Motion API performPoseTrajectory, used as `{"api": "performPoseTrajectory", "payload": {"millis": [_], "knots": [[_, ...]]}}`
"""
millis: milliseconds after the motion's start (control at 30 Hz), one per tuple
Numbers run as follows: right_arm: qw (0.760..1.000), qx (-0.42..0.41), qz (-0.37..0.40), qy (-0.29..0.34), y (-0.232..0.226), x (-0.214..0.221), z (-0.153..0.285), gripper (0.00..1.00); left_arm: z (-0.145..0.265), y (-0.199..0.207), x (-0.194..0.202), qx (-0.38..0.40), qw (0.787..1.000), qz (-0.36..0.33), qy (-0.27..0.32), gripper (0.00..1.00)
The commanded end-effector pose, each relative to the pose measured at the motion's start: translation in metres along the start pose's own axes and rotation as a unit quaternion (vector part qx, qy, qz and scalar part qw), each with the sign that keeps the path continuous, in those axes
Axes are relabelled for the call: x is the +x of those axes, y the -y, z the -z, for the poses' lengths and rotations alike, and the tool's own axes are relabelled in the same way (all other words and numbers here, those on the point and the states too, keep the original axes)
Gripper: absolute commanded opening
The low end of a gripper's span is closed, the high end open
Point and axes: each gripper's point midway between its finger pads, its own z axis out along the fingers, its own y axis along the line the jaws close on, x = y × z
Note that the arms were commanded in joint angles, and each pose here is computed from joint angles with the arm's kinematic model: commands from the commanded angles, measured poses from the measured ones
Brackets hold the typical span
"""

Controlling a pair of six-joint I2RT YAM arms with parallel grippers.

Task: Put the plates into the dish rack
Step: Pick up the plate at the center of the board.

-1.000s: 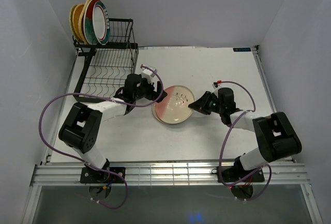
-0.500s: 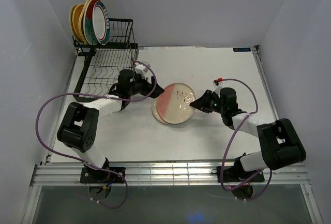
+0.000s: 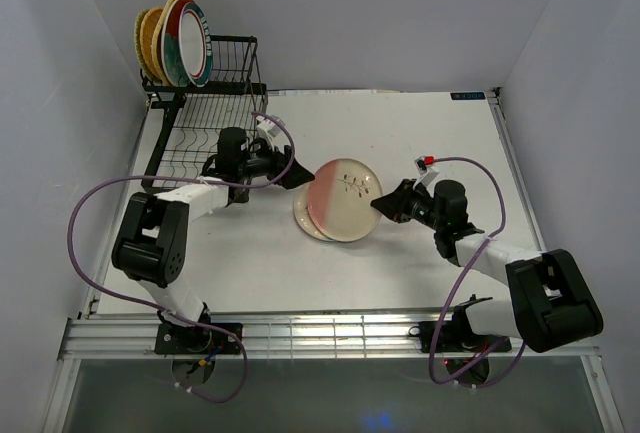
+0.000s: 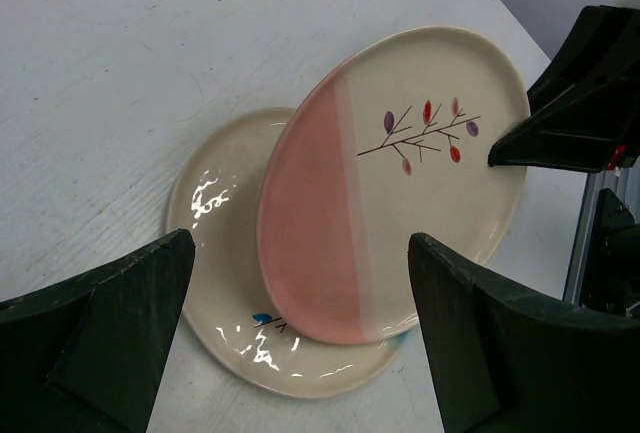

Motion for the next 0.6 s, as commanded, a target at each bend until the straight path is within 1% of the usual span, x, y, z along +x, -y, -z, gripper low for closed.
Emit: {"api": "performPoseTrajectory", "payload": {"millis": [0,167,267,300,433,567], "knots": [[0.995,-0.041,0.083,0.045,-0.016,-0.026,0.001,0.08,-0.002,0.014,-0.007,0.067,0.997,-0.023,-0.004,0.98],[0.993,-0.055,0.096,0.045,-0.02,-0.025,0.0,0.08,-0.009,0.02,-0.001,0.123,0.992,-0.032,-0.017,0.98],[0.992,-0.064,0.099,0.046,-0.023,-0.025,0.0,0.08,-0.018,0.017,-0.003,0.148,0.988,-0.024,-0.023,0.98],[0.992,-0.067,0.1,0.046,-0.024,-0.025,0.001,0.08,-0.021,0.015,-0.008,0.151,0.988,-0.026,-0.021,0.98],[0.991,-0.076,0.104,0.048,-0.028,-0.026,0.002,0.08,-0.026,0.008,-0.007,0.141,0.99,-0.02,-0.021,0.98],[0.99,-0.087,0.101,0.042,-0.032,-0.024,0.001,0.08,-0.025,0.013,-0.004,0.158,0.987,-0.015,-0.025,0.98]]}}
